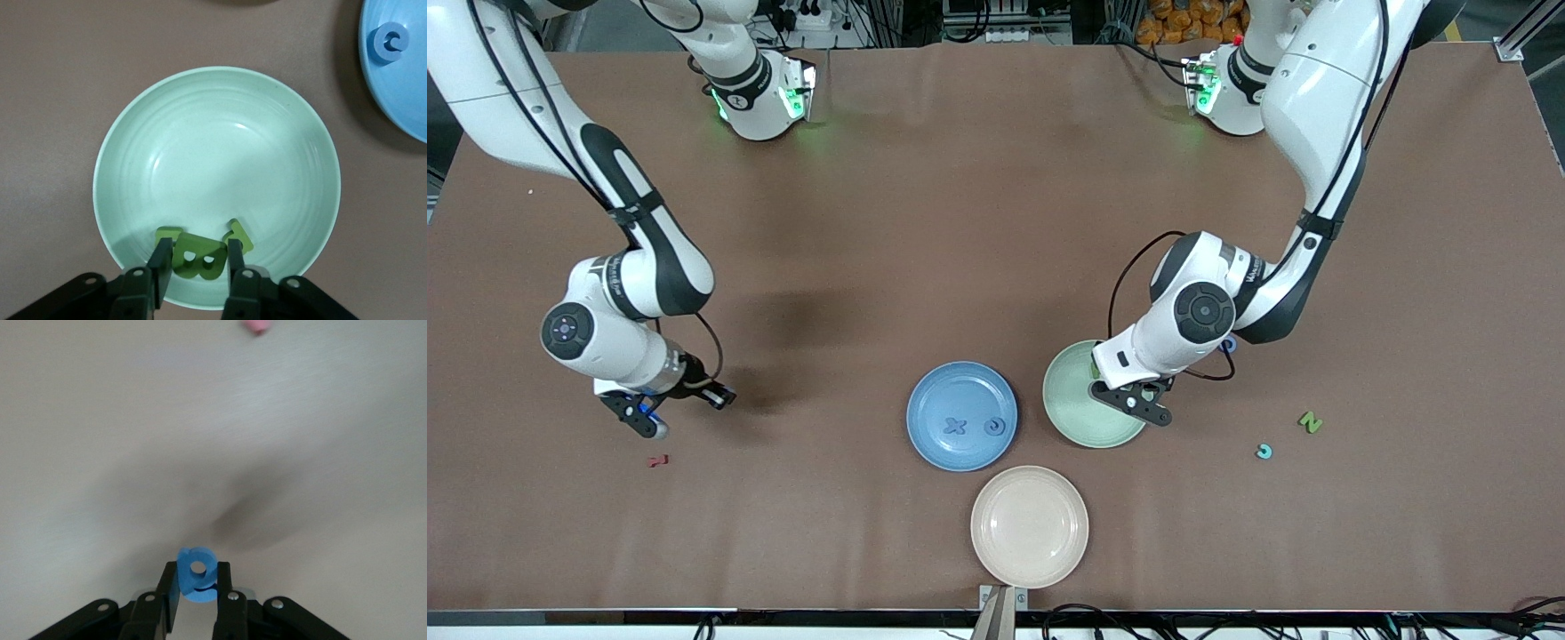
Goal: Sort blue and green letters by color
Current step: 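Place the B on the green plate while the right gripper places e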
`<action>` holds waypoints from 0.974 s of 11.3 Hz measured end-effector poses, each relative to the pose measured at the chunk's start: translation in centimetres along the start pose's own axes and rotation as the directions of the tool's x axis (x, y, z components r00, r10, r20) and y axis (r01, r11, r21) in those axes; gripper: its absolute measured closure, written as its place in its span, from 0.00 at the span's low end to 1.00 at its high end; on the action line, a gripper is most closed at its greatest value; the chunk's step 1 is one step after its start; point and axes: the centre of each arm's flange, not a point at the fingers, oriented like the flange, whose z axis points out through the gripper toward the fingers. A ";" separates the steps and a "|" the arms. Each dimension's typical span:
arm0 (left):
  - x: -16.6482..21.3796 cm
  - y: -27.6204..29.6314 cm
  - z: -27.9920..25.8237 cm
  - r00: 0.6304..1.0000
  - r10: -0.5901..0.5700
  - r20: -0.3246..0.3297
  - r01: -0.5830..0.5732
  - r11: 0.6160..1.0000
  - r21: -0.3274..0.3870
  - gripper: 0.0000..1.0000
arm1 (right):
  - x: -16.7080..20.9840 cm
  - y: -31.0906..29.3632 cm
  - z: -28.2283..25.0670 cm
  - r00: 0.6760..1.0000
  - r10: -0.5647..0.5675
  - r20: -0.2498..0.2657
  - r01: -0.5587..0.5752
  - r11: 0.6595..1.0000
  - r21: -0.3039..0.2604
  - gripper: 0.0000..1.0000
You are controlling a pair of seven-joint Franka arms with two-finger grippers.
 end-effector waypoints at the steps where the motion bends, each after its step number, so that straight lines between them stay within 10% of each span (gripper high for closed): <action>1: 0.1 0.0 -0.1 1.000 0.000 -0.002 0.000 1.000 0.000 0.50 | -0.8 -2.3 -0.9 1.000 0.020 0.015 -0.021 1.000 0.015 0.74; 5: 0.3 -1.2 -0.5 1.000 -0.018 -0.009 0.018 1.000 0.006 0.01 | -5.4 -11.2 -3.2 0.984 0.116 0.133 -0.133 0.983 0.129 0.74; 11: -1.0 -11.9 -1.3 0.996 0.086 0.005 -0.087 0.996 0.028 0.00 | -13.1 -24.2 -3.9 0.876 0.386 0.288 -0.449 0.872 0.197 0.74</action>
